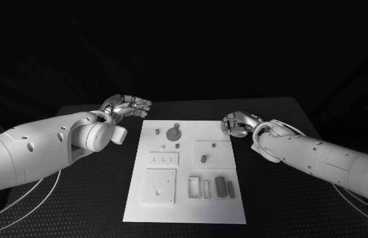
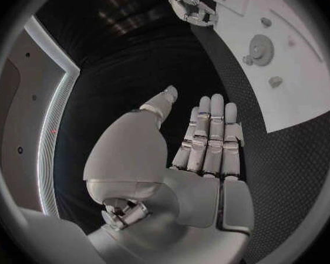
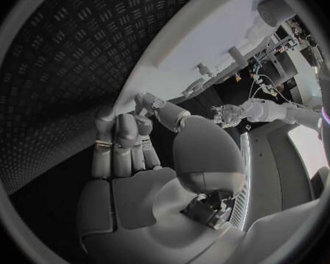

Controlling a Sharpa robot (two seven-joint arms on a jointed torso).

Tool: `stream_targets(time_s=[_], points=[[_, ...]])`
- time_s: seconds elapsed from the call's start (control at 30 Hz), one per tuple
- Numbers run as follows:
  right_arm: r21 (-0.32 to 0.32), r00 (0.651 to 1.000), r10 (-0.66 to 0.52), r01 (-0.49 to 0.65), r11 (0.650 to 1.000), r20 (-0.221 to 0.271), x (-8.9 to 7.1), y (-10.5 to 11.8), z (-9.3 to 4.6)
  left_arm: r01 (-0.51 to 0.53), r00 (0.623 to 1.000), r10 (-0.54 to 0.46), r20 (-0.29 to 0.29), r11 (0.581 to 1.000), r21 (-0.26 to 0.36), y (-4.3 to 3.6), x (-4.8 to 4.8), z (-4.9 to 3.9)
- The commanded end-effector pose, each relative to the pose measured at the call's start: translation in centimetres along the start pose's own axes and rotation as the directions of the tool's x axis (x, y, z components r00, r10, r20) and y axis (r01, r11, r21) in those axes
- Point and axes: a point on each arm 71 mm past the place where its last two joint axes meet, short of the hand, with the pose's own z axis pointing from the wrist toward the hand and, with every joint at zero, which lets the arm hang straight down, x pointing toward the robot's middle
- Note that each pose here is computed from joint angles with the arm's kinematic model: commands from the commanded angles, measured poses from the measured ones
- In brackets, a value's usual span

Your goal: Assemble the parts on the task board

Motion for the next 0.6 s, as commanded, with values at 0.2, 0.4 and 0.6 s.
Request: stream_targets(time_s=[0.2,0.4,0.6], points=[[0.029,0.999,-0.029,0.028,0.999,0.016,-0.04,0.01,-0.03,-0.001,1.000,0.001,-0.018,1.000,0.008,-0.13,0.23,0.00],[0.027,1.000,-0.029,0.029,0.999,0.012,0.06,0.22,-0.02,-0.001,1.000,0.001,-0.018,1.000,0.008,-0.14,0.23,-0.03],[0.023,0.996,-0.085,0.085,0.996,0.027,0.10,0.82,-0.07,-0.003,1.000,0.003,-0.022,1.000,0.008,-0.14,0.30,-0.06]])
